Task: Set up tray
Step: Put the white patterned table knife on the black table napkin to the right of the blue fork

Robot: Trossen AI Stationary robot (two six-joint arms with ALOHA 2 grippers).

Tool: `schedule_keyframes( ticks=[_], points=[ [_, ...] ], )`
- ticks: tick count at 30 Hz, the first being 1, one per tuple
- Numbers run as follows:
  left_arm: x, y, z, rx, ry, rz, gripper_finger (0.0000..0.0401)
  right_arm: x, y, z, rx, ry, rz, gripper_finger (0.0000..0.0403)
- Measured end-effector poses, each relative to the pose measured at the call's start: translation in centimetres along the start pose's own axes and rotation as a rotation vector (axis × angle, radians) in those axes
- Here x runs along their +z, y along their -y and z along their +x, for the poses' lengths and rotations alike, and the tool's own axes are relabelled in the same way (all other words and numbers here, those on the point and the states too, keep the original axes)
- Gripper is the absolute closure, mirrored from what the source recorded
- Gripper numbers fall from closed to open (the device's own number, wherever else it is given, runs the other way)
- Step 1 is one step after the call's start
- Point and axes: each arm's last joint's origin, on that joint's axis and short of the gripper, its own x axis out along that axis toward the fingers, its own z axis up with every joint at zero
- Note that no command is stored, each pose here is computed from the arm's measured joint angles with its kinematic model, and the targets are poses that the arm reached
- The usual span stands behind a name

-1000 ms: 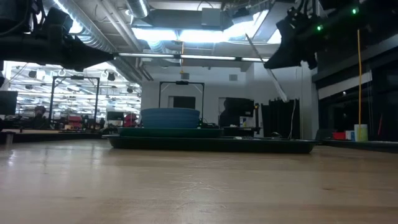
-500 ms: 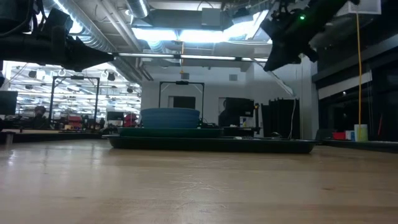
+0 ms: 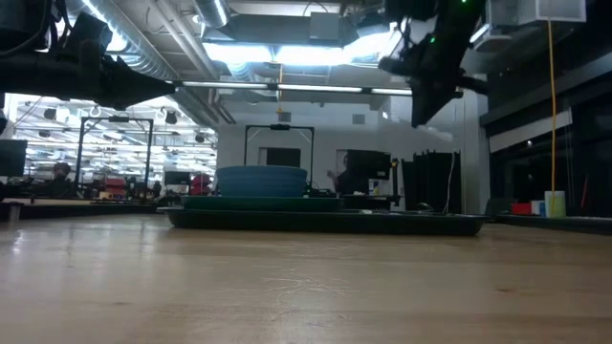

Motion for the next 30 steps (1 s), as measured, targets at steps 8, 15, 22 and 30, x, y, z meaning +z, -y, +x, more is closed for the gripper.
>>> schedule_keyframes(
  ticks=[8, 15, 22, 30],
  points=[
    [0.0, 0.0, 0.0, 0.000, 0.000, 0.000, 0.0395, 1.0, 0.4, 4.0, -0.046, -0.164, 0.079, 0.0385],
    [0.0, 0.0, 0.0, 0.000, 0.000, 0.000, 0.0393, 1.8, 1.2, 6.7, -0.064, -0.286, 0.150, 0.0385],
    [0.0, 0.0, 0.0, 0.000, 0.000, 0.000, 0.0397, 2.2, 1.2, 9.9, -0.077, -0.342, 0.195, 0.0385],
    [0.0, 0.0, 0.0, 0.000, 0.000, 0.000, 0.0393, 2.7, 1.8, 12.7, -0.080, -0.392, 0.245, 0.0385]
  ],
)
